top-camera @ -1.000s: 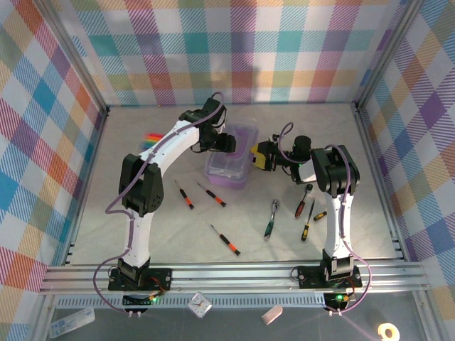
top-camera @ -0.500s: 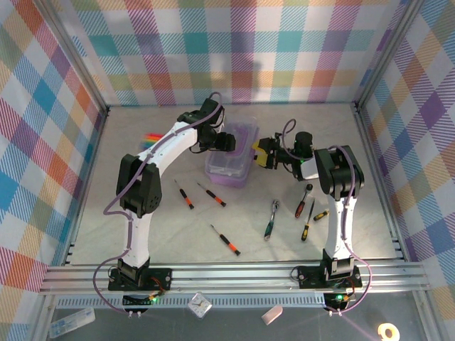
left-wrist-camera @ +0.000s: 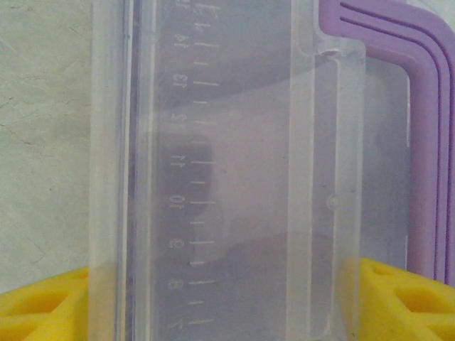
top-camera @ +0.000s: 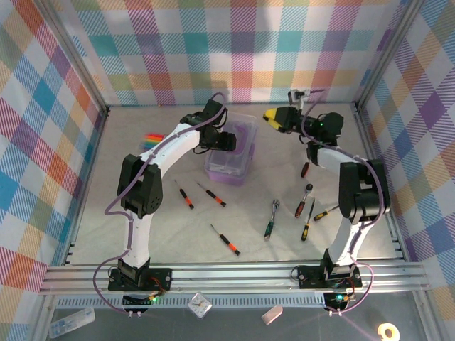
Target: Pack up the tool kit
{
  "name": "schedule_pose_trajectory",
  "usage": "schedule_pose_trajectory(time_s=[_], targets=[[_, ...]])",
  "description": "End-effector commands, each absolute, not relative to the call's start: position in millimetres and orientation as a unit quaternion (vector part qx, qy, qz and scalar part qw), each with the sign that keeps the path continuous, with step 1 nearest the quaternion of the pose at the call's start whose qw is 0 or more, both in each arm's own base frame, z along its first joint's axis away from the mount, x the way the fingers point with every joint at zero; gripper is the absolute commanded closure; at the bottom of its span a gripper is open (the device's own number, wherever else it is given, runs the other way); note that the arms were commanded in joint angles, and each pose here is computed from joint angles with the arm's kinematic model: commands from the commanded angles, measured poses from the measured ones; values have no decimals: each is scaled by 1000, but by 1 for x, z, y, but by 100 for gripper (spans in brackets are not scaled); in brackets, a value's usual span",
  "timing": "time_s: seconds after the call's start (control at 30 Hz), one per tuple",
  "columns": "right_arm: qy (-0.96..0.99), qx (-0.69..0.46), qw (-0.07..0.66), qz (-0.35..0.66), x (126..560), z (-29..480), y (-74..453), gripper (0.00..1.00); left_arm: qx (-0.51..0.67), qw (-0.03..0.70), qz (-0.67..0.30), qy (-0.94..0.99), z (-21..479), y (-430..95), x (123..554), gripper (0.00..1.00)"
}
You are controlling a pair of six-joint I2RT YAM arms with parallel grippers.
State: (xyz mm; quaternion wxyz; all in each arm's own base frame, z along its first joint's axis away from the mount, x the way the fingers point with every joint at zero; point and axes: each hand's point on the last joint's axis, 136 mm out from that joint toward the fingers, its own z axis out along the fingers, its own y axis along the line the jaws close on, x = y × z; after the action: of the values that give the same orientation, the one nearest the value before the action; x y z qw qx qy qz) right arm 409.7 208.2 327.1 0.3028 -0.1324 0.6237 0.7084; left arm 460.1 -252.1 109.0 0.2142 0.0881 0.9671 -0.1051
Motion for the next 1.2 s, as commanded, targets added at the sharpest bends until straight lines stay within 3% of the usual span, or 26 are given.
schedule_pose_trajectory(time_s=[0.0,0.23,0.43,0.87,1.17], targets=[[659,-92,253,702,422,269,206,36,116,-45,87,988,-28,-163,362,91],[743,2,174,647,435,170,206,32,92,-45,-96,990,-3,-206,363,91],[752,25,121,647,439,123,222,28,100,-46,-109,988,10,-205,369,92],[749,18,102,655,437,107,253,24,103,-59,-135,984,16,-204,370,96],[683,-15,130,719,435,153,273,29,66,-61,-123,988,7,-212,363,96]])
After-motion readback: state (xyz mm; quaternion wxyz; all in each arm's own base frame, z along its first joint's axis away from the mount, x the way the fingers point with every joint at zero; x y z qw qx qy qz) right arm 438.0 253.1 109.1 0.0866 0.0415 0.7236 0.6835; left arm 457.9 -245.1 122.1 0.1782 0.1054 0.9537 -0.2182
